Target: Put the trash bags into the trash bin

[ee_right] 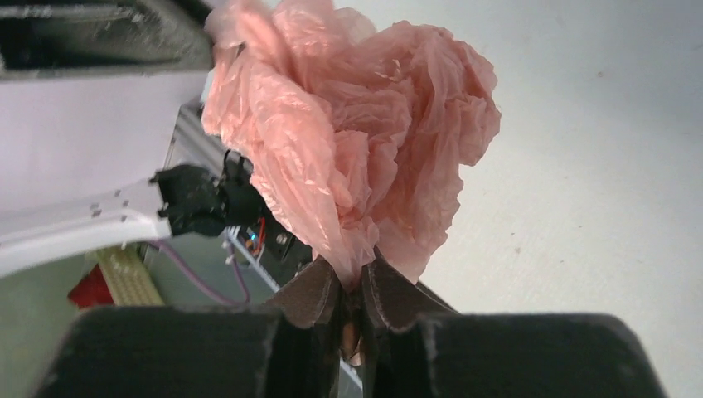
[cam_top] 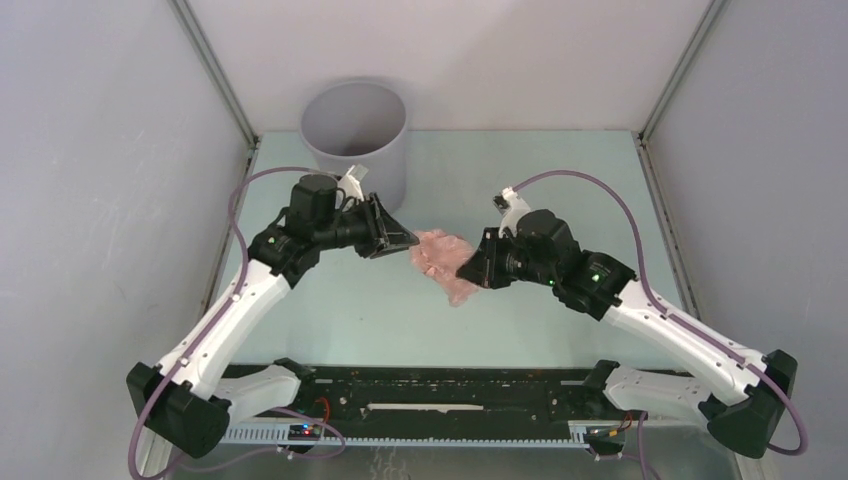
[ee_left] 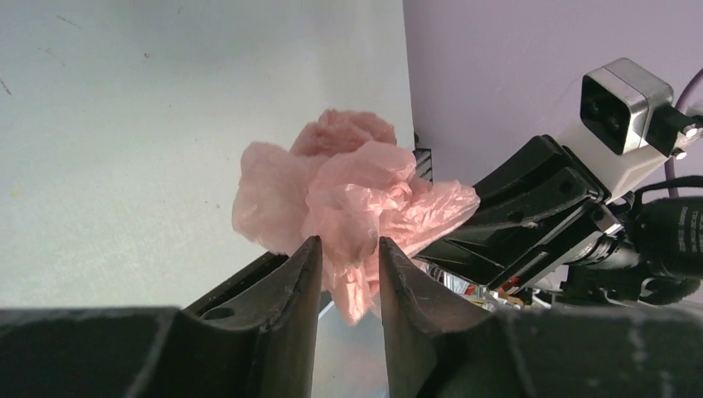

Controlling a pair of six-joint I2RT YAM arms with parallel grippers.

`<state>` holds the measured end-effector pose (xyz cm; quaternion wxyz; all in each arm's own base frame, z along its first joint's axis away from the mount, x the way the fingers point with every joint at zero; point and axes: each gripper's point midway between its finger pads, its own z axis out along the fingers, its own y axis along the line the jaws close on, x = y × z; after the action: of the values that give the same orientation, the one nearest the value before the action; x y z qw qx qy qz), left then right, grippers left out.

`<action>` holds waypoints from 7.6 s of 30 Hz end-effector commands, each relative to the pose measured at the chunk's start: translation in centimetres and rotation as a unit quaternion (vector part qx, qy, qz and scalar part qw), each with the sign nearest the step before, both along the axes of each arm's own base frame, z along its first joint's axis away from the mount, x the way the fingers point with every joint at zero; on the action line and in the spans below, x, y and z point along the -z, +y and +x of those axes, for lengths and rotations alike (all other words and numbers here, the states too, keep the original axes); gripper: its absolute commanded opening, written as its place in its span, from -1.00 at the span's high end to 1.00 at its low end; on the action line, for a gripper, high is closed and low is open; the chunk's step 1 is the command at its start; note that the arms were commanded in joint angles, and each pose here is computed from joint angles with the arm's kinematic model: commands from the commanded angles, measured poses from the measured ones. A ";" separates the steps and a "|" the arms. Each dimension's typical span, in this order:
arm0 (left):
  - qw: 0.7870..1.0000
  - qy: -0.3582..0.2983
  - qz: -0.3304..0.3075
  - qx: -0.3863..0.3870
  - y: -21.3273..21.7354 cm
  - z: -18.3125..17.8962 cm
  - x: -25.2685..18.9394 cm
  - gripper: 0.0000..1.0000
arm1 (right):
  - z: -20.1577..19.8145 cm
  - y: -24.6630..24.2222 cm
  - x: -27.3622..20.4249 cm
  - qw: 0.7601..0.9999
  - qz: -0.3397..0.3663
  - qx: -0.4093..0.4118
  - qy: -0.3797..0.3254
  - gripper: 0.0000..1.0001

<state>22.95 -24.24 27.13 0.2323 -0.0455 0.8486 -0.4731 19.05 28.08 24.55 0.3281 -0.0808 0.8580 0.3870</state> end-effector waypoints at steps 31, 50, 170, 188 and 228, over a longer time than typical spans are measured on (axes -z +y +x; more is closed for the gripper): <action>0.986 -0.138 0.052 -0.073 5.2 0.9 -6.8 0.99 | 1.0 -8.9 5.9 0.983 -0.160 0.051 0.075 0.19; 0.991 -0.106 -0.083 0.019 0.3 0.0 -7.2 0.99 | 0.6 0.8 -10.5 0.987 0.108 -0.097 -0.070 -0.44; 0.979 -0.012 0.177 0.101 -10.1 0.1 11.1 0.00 | 6.0 -5.0 -2.8 0.956 0.159 0.055 0.239 1.00; 0.953 -0.054 0.260 -0.145 9.2 -2.2 13.1 0.99 | 3.8 -14.5 3.3 0.971 -0.067 0.148 0.173 1.00; 0.951 0.229 -0.043 -0.204 3.5 -5.3 11.6 -0.51 | 1.4 -9.8 5.8 0.980 -0.059 0.040 0.185 1.00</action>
<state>19.72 -19.75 18.79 0.2267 -0.2696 0.8266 -0.4390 20.13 17.86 18.22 0.1623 0.0147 0.9336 0.3190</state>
